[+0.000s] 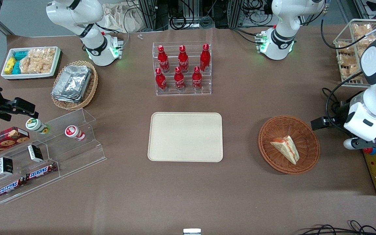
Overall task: Place sandwich from basket to tray
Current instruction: 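Lower the left gripper over the sandwich in the wicker basket, then close the left gripper on the sandwich and lift it from the basket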
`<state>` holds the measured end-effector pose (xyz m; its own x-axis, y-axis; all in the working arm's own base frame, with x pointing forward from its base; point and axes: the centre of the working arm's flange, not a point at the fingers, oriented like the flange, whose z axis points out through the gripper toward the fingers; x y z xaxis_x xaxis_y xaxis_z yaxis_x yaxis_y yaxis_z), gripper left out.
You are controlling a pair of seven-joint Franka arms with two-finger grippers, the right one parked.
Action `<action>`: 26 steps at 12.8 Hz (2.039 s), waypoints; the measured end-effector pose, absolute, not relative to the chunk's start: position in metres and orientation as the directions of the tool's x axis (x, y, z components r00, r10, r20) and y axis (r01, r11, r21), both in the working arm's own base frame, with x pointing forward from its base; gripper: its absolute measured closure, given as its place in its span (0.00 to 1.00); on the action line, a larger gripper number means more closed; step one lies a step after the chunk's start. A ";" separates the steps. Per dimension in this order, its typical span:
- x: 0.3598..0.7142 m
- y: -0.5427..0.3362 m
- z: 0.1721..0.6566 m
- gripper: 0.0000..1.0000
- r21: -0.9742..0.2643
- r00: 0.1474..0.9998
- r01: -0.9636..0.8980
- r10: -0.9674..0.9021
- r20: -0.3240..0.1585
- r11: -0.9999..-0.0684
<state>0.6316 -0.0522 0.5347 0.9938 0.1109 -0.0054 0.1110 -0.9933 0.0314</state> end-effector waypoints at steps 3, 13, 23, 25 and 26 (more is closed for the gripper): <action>0.633 -0.052 0.533 0.00 0.030 0.993 0.114 0.114 -0.008 -0.993; 0.650 -0.052 0.448 0.00 0.006 0.910 0.411 0.410 -0.060 -0.912; 0.661 -0.056 0.325 0.00 -0.039 0.727 0.677 0.677 -0.116 -0.735; 0.653 -0.057 0.307 0.00 -0.044 0.726 0.677 0.677 -0.120 -0.734; 0.649 -0.057 0.300 0.00 -0.050 0.727 0.675 0.675 -0.122 -0.736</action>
